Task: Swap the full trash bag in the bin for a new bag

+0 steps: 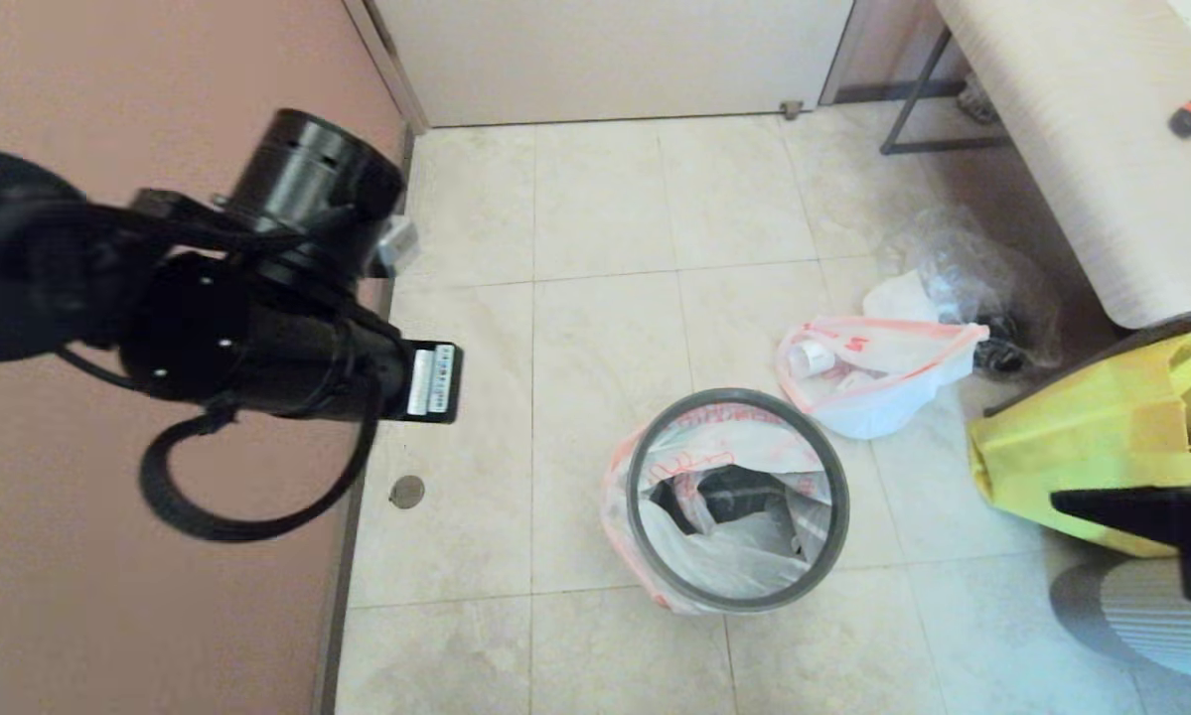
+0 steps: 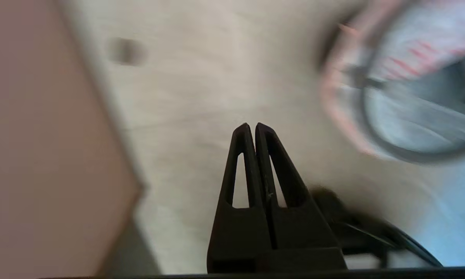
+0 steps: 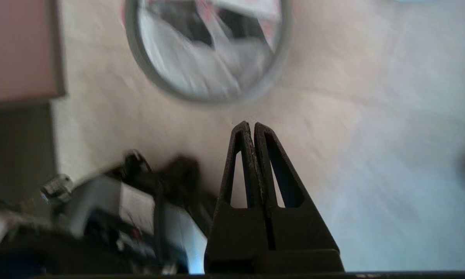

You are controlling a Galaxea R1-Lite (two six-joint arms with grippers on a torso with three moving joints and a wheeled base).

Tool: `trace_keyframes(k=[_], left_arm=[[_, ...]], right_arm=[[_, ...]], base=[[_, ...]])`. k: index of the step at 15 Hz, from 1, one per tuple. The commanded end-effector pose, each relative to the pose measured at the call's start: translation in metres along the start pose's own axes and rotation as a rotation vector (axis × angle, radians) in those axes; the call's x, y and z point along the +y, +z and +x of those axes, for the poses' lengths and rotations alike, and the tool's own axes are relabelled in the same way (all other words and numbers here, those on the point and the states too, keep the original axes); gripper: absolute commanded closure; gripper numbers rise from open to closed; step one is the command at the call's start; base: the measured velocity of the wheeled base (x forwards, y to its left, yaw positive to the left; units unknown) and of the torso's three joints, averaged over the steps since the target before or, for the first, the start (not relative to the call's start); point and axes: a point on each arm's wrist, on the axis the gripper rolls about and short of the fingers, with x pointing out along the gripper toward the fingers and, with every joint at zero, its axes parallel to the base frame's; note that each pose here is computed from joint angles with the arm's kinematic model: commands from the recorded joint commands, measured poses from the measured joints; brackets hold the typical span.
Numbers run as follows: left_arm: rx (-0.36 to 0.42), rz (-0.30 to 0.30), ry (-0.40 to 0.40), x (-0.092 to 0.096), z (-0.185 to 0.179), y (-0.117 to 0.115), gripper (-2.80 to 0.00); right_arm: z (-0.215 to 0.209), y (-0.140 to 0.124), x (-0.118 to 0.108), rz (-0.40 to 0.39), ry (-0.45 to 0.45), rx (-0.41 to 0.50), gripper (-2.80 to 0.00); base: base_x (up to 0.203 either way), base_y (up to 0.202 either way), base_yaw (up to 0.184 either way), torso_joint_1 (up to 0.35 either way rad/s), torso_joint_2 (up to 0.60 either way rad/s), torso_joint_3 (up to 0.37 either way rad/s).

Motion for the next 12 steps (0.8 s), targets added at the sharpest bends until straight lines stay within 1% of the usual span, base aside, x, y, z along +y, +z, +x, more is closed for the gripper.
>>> trace_keyframes(k=[1, 4, 6, 7, 8, 9, 10, 11, 12], left_arm=[[-0.120, -0.054, 0.025, 0.031, -0.056, -0.011, 0.00], [-0.207, -0.135, 0.115, 0.072, -0.098, -0.038, 0.00], [-0.232, -0.220, 0.245, 0.098, -0.107, -0.049, 0.00], [-0.260, -0.259, 0.284, 0.107, -0.115, -0.059, 0.00], [-0.291, -0.290, 0.306, 0.114, -0.125, -0.071, 0.00], [-0.323, -0.316, 0.327, 0.120, -0.134, -0.086, 0.00], [-0.351, -0.342, 0.350, 0.124, -0.142, -0.103, 0.00], [-0.371, -0.364, 0.375, 0.127, -0.147, -0.119, 0.00], [-0.390, -0.384, 0.394, 0.129, -0.149, -0.135, 0.00]], right_arm=[[-0.056, -0.024, 0.011, -0.028, -0.029, -0.119, 0.00], [-0.099, -0.076, 0.017, -0.032, -0.092, -0.174, 0.00], [-0.120, -0.114, 0.020, -0.026, -0.127, -0.202, 0.00], [-0.129, -0.131, 0.023, -0.023, -0.144, -0.219, 0.00], [-0.136, -0.143, 0.024, -0.007, -0.170, -0.229, 0.00], [-0.141, -0.148, 0.026, 0.068, -0.226, -0.234, 0.00], [-0.147, -0.146, 0.026, 0.151, -0.277, -0.250, 0.00], [-0.148, -0.147, 0.026, 0.169, -0.305, -0.242, 0.00], [-0.150, -0.146, 0.026, 0.169, -0.336, -0.240, 0.00]], base=[[0.000, 0.000, 0.000, 0.000, 0.00, 0.000], [0.000, 0.000, 0.000, 0.000, 0.00, 0.000], [0.000, 0.000, 0.000, 0.000, 0.00, 0.000], [0.000, 0.000, 0.000, 0.000, 0.00, 0.000], [0.000, 0.000, 0.000, 0.000, 0.00, 0.000], [0.000, 0.000, 0.000, 0.000, 0.00, 0.000], [0.000, 0.000, 0.000, 0.000, 0.00, 0.000], [0.000, 0.000, 0.000, 0.000, 0.00, 0.000], [0.000, 0.000, 0.000, 0.000, 0.00, 0.000]])
